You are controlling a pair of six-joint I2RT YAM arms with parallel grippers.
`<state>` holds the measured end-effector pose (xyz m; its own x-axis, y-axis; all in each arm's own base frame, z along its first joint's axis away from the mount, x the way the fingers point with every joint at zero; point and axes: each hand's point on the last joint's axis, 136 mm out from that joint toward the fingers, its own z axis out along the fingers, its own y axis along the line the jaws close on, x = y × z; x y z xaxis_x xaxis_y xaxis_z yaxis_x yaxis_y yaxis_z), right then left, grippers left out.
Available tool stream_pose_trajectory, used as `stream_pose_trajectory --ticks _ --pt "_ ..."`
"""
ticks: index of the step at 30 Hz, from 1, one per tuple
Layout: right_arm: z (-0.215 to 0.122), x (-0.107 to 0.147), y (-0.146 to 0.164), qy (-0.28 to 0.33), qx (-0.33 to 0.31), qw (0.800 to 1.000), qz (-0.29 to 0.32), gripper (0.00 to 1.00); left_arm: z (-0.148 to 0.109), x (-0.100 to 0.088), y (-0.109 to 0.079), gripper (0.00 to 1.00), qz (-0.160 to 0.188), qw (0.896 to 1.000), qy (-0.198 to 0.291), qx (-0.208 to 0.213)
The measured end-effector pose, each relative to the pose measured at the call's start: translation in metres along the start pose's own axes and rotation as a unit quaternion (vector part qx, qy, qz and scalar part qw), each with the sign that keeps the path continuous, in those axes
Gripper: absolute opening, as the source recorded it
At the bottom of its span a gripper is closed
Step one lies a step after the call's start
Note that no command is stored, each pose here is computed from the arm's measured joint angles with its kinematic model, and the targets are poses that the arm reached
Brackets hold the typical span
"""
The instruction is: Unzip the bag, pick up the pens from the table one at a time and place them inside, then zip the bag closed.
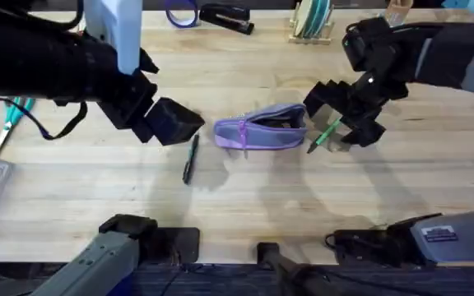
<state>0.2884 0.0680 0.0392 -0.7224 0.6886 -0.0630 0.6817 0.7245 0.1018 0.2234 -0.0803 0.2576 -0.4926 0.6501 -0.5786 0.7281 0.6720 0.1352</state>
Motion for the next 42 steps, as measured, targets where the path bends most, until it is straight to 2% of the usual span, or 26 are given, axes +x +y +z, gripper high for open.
stream_pose_trajectory --ticks 11,19,35,38,42 --pt "0.003 0.002 -0.005 0.012 0.021 1.0 0.0 0.961 0.0 0.0 0.0 0.995 0.0 1.0 0.0 0.0" --pt "0.004 0.003 -0.01 0.018 0.041 0.999 0.0 0.865 0.0 0.0 0.0 0.994 0.0 1.0 0.0 0.0" --pt "0.004 0.004 -0.01 0.021 0.041 0.999 0.01 0.223 0.0 0.0 0.0 0.994 0.0 1.0 0.0 0.0" --pt "0.004 0.004 -0.008 0.021 0.037 0.999 0.012 0.057 0.0 0.0 0.0 0.994 0.0 1.0 0.0 0.0" --pt "0.004 0.004 -0.008 0.021 0.036 0.999 0.013 0.038 0.0 0.0 0.0 0.995 0.0 1.0 0.0 0.0"
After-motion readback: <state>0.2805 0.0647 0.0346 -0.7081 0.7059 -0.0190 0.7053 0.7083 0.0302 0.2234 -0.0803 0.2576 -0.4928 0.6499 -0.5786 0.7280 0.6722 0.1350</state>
